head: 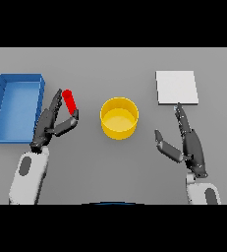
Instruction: Pick up the red beaker and tilt it to pour out 1 green nut into yellow bowl. Pick up the yellow bowl and place it on the metallic measuring scale.
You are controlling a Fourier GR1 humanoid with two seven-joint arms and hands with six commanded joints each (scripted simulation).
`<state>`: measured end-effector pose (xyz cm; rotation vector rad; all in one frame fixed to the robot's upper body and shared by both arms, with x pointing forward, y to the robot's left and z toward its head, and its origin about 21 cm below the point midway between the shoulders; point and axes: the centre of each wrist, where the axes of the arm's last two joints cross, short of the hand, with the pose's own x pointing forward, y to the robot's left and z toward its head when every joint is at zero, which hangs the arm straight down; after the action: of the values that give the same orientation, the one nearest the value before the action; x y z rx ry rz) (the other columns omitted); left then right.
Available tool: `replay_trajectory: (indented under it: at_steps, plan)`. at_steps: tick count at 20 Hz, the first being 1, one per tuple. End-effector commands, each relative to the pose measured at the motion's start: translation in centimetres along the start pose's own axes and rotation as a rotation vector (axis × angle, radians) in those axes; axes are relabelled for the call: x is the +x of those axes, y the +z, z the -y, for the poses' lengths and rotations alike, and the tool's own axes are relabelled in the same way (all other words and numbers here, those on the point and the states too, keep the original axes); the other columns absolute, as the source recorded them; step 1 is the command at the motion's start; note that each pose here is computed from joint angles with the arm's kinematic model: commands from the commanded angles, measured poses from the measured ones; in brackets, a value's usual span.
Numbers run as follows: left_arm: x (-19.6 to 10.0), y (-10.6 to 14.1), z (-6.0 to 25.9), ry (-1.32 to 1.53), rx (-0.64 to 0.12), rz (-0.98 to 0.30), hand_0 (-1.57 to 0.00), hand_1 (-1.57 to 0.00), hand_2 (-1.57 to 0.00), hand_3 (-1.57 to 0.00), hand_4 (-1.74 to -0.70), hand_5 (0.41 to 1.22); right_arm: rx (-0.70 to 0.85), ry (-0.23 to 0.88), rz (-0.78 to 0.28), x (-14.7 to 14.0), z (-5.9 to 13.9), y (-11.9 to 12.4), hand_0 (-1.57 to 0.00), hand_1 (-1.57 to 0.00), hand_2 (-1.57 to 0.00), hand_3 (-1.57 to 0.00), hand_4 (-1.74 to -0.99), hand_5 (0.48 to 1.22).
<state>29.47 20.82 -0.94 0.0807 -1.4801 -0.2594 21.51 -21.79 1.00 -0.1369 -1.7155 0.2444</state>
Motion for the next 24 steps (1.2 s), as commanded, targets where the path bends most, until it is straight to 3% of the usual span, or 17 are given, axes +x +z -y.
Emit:
replay_trajectory:
  at_steps: [1, 12, 19, 20, 21, 22, 24]
  plan:
    - [-0.2, -0.7, 0.0, -0.002, 0.000, -0.008, 0.00, 0.00, 0.00, 0.00, -1.36, 0.726, -0.001, 0.001, -0.013, -0.1, -0.1, -0.2, 0.00, 0.00, 0.00, 0.00, -1.331, 0.686]
    - [0.0, -5.4, 0.4, 0.003, -0.024, -0.011, 0.00, 0.00, 0.00, 0.00, -1.31, 0.703, -0.012, -0.011, -0.005, 0.0, 0.4, -0.2, 0.00, 0.00, 0.00, 0.00, -1.329, 0.684]
    - [-0.1, -6.9, 0.8, 0.028, -0.031, 0.026, 0.00, 0.00, -0.03, 0.00, -1.39, 0.752, -0.019, 0.005, -0.014, 0.0, 0.5, -0.2, 0.00, 0.00, 0.00, 0.00, -1.295, 0.683]
    - [0.0, -7.0, 1.0, 0.040, -0.022, 0.037, -0.08, -0.08, -0.12, -0.08, -1.42, 0.770, -0.017, 0.011, -0.023, 0.1, 0.7, -0.5, 0.00, 0.00, 0.00, 0.00, -1.291, 0.684]
    - [0.1, -7.3, 1.2, 0.061, -0.014, 0.022, -0.25, -0.28, -0.31, -0.22, -1.44, 0.795, -0.017, 0.008, -0.016, 0.5, 0.4, -0.5, 0.00, 0.00, 0.00, 0.00, -1.289, 0.684]
    - [0.0, -7.2, 1.7, 0.065, 0.002, 0.017, -0.46, -0.48, -0.50, -0.49, -1.44, 0.881, -0.011, 0.012, -0.009, 0.3, 0.4, -0.3, 0.00, 0.00, 0.00, 0.00, -1.286, 0.685]
    - [-0.1, -7.5, 1.9, 0.022, 0.033, 0.007, -0.86, -0.87, -0.89, -0.88, -1.44, 1.003, -0.010, 0.004, -0.021, 0.2, 0.4, -0.4, 0.00, 0.00, 0.00, 0.00, -1.283, 0.683]
